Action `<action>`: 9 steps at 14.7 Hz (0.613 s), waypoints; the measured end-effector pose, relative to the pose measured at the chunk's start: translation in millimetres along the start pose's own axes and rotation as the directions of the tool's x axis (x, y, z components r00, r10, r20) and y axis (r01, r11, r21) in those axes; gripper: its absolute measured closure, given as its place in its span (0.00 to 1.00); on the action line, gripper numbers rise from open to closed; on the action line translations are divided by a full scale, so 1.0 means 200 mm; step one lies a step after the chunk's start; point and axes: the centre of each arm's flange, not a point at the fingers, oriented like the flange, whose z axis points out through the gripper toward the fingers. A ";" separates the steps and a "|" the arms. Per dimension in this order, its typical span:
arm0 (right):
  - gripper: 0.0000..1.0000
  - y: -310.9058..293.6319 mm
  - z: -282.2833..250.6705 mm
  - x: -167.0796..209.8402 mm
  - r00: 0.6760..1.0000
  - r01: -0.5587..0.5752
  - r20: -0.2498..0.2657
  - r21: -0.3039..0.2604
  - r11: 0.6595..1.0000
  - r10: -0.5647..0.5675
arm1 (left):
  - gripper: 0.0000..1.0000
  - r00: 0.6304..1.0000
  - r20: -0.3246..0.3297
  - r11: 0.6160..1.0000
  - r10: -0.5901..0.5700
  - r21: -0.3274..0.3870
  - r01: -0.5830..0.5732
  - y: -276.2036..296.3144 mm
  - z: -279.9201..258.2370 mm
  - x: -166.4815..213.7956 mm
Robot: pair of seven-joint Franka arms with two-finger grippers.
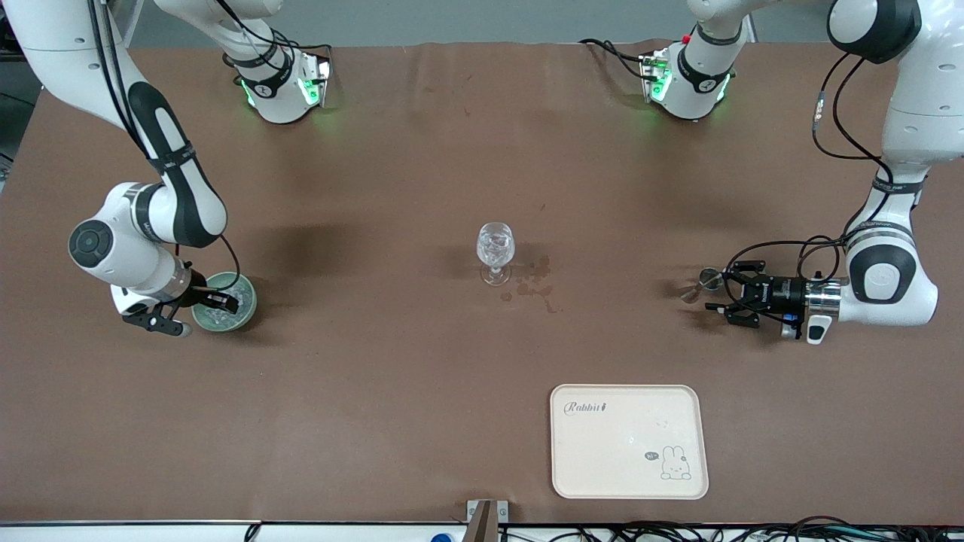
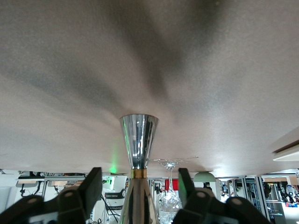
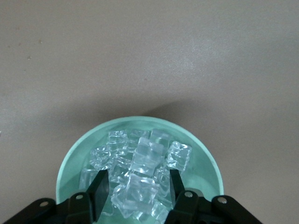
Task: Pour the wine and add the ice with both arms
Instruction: 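Grasp ice with the right gripper while the left gripper grasps the jigger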
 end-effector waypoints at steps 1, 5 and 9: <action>0.39 -0.01 0.00 0.00 1.000 0.000 0.002 0.000 1.000 0.000 | 0.28 1.000 0.004 1.000 0.002 0.002 -0.002 0.00 0.01 0.01; 0.39 -0.02 0.00 -0.01 1.000 0.001 0.006 0.000 1.000 0.000 | 0.35 1.000 0.024 1.000 0.000 -0.001 0.000 -0.01 0.05 0.03; 0.40 -0.03 -0.01 -0.01 1.000 0.002 0.012 -0.001 1.000 -0.002 | 0.41 0.999 0.032 1.000 0.001 0.003 -0.001 -0.01 0.08 0.04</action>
